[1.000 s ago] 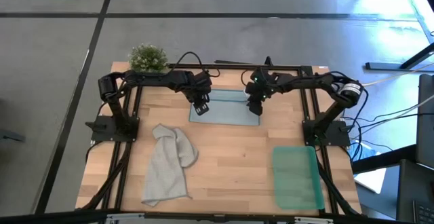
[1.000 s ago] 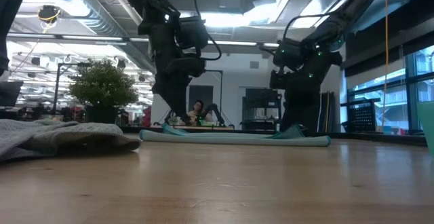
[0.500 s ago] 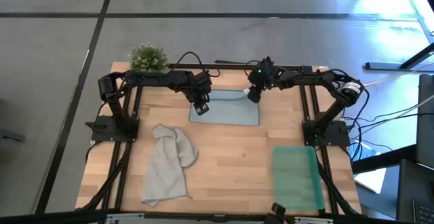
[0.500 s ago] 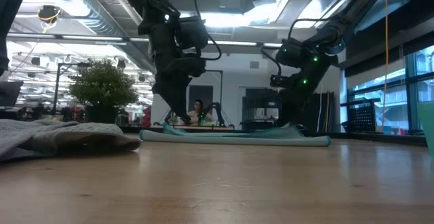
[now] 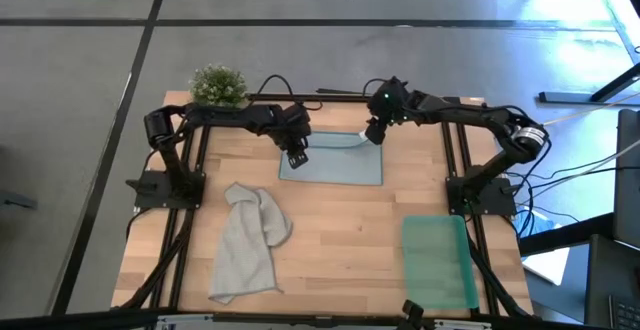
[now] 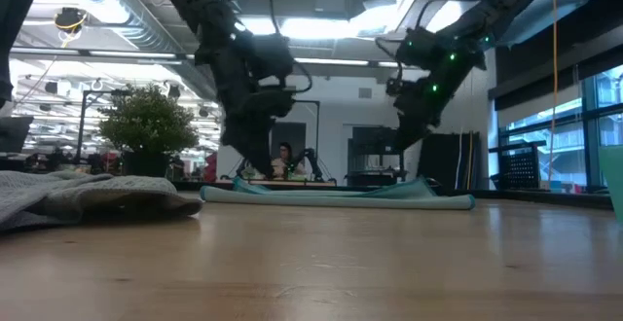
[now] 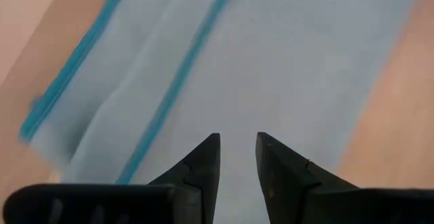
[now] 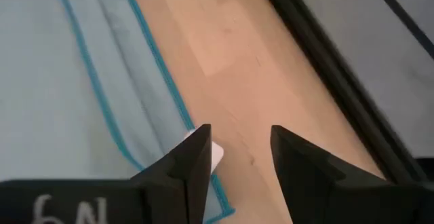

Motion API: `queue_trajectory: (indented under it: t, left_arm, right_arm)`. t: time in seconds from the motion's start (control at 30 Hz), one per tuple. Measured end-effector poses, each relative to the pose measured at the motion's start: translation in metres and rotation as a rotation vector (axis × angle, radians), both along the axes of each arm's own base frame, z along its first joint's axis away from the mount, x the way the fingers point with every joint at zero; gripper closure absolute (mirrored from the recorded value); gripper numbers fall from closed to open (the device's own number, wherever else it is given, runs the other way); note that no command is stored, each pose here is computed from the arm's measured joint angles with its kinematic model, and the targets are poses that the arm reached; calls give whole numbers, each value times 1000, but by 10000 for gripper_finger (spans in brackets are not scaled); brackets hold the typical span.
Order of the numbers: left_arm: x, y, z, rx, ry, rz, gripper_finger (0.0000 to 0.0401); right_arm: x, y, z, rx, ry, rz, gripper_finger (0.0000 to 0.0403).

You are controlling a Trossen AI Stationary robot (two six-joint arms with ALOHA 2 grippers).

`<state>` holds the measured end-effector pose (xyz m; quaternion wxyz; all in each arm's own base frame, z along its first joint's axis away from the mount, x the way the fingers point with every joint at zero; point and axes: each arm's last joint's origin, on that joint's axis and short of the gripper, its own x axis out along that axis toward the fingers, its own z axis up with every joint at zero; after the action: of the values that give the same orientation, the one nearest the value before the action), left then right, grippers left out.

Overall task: Roll microfiber towels into tight, uniform cylinder then place into a basket
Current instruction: Fold the blue towel

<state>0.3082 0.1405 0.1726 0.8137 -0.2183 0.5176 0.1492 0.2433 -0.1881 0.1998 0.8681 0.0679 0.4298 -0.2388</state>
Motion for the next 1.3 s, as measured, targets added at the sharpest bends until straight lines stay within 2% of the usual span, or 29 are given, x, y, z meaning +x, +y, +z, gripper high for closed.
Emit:
queue_trajectory:
  t: [0.13,0.2,0.33,0.43,0.57,0.67,1.0,1.3]
  left_arm:
    - [-12,16,-2,-55,31,154,311]
    - [-17,23,-3,-78,39,231,311]
    - [-24,30,-4,-125,65,340,311]
    - [-28,30,-5,-153,101,382,311]
    - [-33,28,-7,-149,164,428,311]
    - [-34,28,-7,-143,171,431,311]
    - [-32,31,-6,-103,150,409,311]
    - [-31,33,-5,-99,127,422,311]
  right_arm:
    - [0,5,9,56,-75,45,250]
    - [1,8,11,139,-136,84,250]
    - [4,19,9,374,-232,233,250]
    - [5,30,7,468,-229,309,250]
    - [10,43,0,472,-192,399,250]
    - [15,48,-14,496,-157,420,250]
    - [28,49,-61,573,-40,401,250]
    - [31,51,-76,594,0,413,250]
